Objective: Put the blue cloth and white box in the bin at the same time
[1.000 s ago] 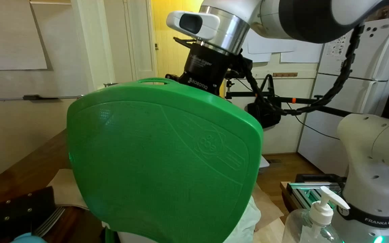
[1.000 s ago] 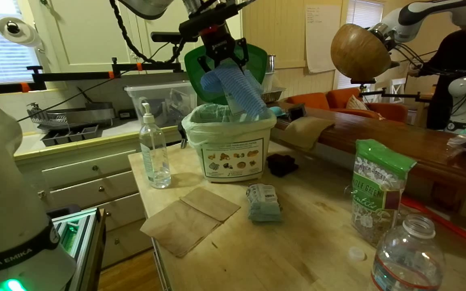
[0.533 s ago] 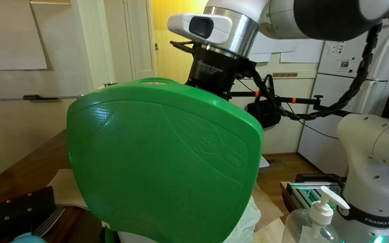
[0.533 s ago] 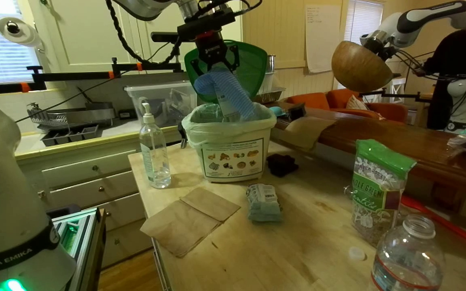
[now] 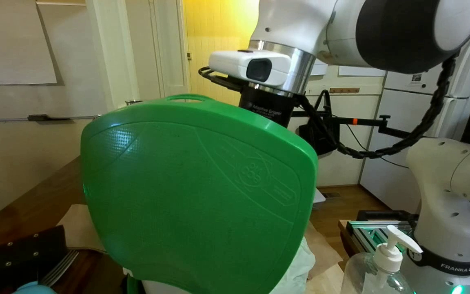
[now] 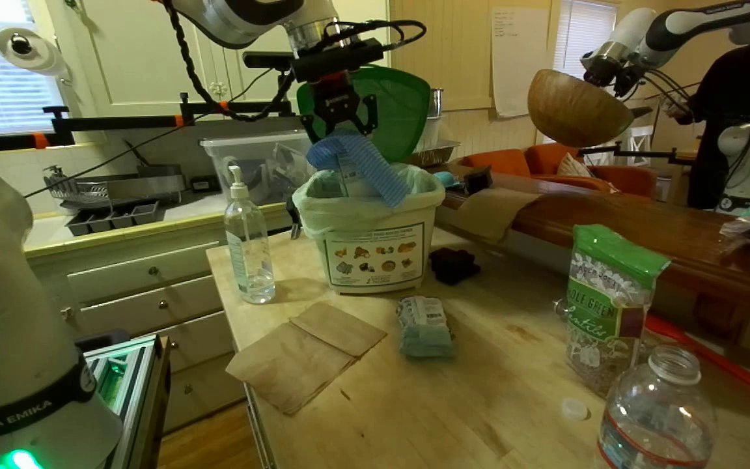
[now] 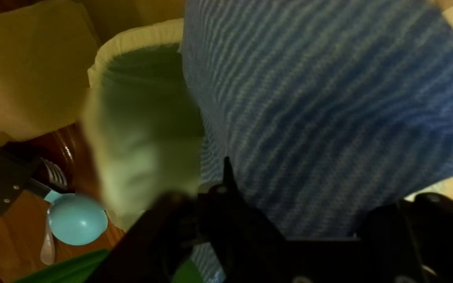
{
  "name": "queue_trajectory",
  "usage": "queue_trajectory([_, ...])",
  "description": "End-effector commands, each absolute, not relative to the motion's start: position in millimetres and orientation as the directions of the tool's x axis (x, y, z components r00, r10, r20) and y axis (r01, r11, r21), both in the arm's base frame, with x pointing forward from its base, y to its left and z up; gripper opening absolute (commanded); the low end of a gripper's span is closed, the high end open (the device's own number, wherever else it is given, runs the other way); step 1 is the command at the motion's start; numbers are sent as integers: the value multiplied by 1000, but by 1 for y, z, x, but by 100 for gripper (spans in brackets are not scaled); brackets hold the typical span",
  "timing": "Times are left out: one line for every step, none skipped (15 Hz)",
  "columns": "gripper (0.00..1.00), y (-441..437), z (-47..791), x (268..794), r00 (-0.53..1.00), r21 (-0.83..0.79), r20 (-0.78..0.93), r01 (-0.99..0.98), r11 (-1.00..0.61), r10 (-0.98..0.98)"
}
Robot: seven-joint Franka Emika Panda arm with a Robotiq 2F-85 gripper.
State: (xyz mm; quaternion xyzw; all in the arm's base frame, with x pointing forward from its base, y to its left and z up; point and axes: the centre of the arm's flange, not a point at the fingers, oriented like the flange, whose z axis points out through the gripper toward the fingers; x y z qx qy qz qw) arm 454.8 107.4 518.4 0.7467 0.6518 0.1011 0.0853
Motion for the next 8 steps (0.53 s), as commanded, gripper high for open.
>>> queue_trajectory([57,112,512,452,27,239,18,971,-31,999])
queue_trajectory([58,113,510,452,-1,240,5,971,0,1000])
queue_trajectory([58,114,509,452,-29,236,-6,971,30,1000])
queue_trajectory([59,116,507,452,-56,231,-17,971,59,998])
queue_trajectory([59,118,504,453,-82,232,-29,969,86,996])
queue_trajectory([60,119,503,453,-104,232,-36,967,109,994])
queue_trajectory([59,120,502,453,-127,235,-42,963,133,991])
queue_trajectory([59,122,501,454,-149,244,-48,957,156,988])
